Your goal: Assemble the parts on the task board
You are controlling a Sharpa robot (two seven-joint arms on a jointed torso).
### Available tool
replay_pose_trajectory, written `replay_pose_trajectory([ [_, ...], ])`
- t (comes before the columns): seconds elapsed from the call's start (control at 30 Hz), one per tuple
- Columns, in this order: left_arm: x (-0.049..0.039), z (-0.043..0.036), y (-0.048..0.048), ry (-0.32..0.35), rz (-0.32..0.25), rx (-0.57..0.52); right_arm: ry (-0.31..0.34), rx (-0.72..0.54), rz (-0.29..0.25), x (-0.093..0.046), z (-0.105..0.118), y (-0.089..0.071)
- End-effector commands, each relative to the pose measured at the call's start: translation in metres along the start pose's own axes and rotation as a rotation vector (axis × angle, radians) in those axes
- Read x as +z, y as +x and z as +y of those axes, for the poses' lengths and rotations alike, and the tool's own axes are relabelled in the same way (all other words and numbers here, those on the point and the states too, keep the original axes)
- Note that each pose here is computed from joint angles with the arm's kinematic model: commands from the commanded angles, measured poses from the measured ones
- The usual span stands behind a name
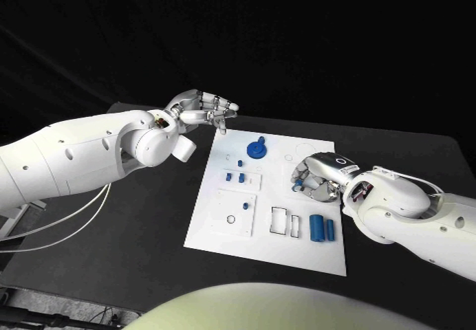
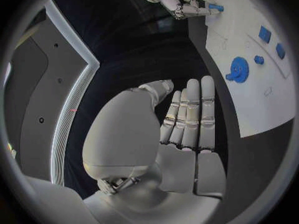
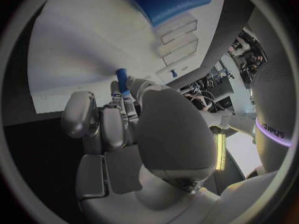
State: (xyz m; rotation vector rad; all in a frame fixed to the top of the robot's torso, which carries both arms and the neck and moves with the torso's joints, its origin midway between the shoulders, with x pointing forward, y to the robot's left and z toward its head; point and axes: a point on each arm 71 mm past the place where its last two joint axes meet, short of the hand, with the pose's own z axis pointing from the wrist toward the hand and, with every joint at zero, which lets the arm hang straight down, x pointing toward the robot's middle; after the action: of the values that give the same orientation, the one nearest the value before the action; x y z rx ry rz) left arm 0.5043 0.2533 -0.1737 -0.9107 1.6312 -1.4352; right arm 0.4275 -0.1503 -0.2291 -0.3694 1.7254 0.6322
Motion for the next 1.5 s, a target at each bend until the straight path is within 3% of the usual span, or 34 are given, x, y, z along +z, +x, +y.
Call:
replay_pose_trajectory([
  [0.03,0.0004,-0.0010,0.0017,0.007,0.016,-0.002,-0.007,-0.004,-0.034,-0.001,0.002,-0.003],
  [0.23,0.0006,-0.0007,0.0011,0.006,0.015,-0.002,-0.021,0.008,-0.056,-0.004,0.006,-0.009],
  [0.47,0.0017,-0.0005,0.0010,0.008,0.012,-0.004,-0.038,0.018,-0.093,-0.007,0.014,-0.028],
  [0.73,0.0034,0.0004,0.0029,0.009,0.018,-0.009,-0.107,0.042,-0.127,-0.007,0.040,-0.039],
  [1.17,0.0107,0.0023,0.0091,0.011,0.035,-0.017,-0.308,0.131,-0.082,0.010,0.118,-0.007],
  [1.5,0.0125,0.0029,0.0115,0.008,0.042,-0.019,-0.343,0.154,-0.029,0.015,0.136,0.018],
])
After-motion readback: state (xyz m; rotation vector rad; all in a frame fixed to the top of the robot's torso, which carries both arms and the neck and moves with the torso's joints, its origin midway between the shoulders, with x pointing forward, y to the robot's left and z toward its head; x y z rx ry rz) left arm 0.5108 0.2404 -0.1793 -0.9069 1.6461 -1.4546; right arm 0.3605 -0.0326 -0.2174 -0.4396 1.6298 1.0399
